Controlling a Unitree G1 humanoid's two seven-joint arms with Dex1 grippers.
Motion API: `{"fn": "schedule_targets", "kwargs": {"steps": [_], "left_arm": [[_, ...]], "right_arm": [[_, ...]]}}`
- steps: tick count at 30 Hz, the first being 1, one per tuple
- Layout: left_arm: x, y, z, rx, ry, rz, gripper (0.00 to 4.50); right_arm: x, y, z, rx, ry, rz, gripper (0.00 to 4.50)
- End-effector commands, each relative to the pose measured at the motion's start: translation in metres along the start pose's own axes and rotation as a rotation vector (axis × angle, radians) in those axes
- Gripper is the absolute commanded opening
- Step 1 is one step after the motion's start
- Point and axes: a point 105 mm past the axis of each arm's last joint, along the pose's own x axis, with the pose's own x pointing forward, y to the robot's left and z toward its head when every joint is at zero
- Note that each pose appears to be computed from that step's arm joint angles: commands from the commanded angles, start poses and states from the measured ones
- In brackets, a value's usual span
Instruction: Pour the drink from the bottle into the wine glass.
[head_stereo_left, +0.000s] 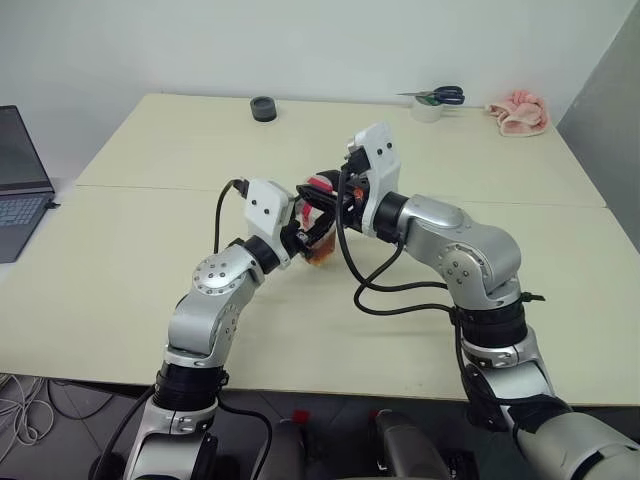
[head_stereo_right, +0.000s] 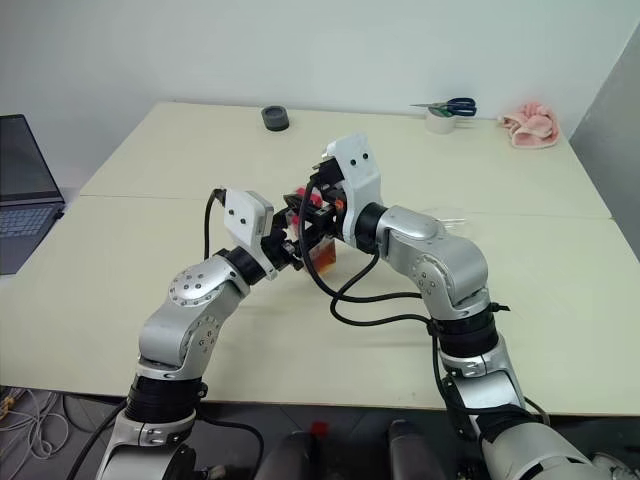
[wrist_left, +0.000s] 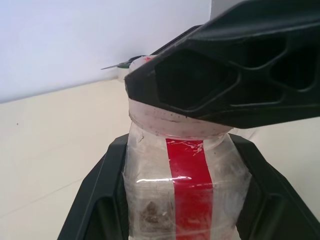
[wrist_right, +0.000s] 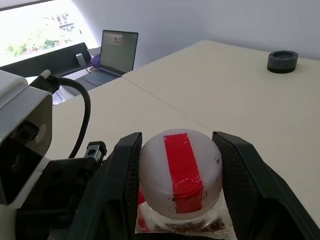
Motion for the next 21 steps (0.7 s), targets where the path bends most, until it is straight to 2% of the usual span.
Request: {"fn": "schedule_targets", "kwargs": {"steps": [1,3,5,7,12,21], "left_arm": [[-0.002,-0.006,0.022,0.032,-0.077,-0.031,2.13],[-0.001,-0.008,0.025,0.019,-0.091,-0.056,2.13],[0.000,-0.008,0.028,0.007,-0.109,-0.067,2.13],[0.003,-0.012,0.027,-0.004,-0.109,-0.095,2.13],[0.009,-0.021,0.032,-0.016,-0.118,-0.153,2.13],[0.002,-0.020,0.027,-0.029,-0.086,-0.154,2.13]], "right_arm": [[0.000,0.009,0.007,-0.043,-0.037,0.089,1.90],[-0.005,0.033,0.004,-0.106,-0.055,0.350,1.90],[-0.016,0.052,-0.006,-0.126,-0.014,0.621,1.90],[-0.020,0.053,-0.010,-0.133,0.010,0.772,1.90],[-0.006,0.027,-0.010,-0.244,0.030,0.771,1.90],[-0.010,0.007,0.001,-0.148,-0.006,0.693,1.90]]}}
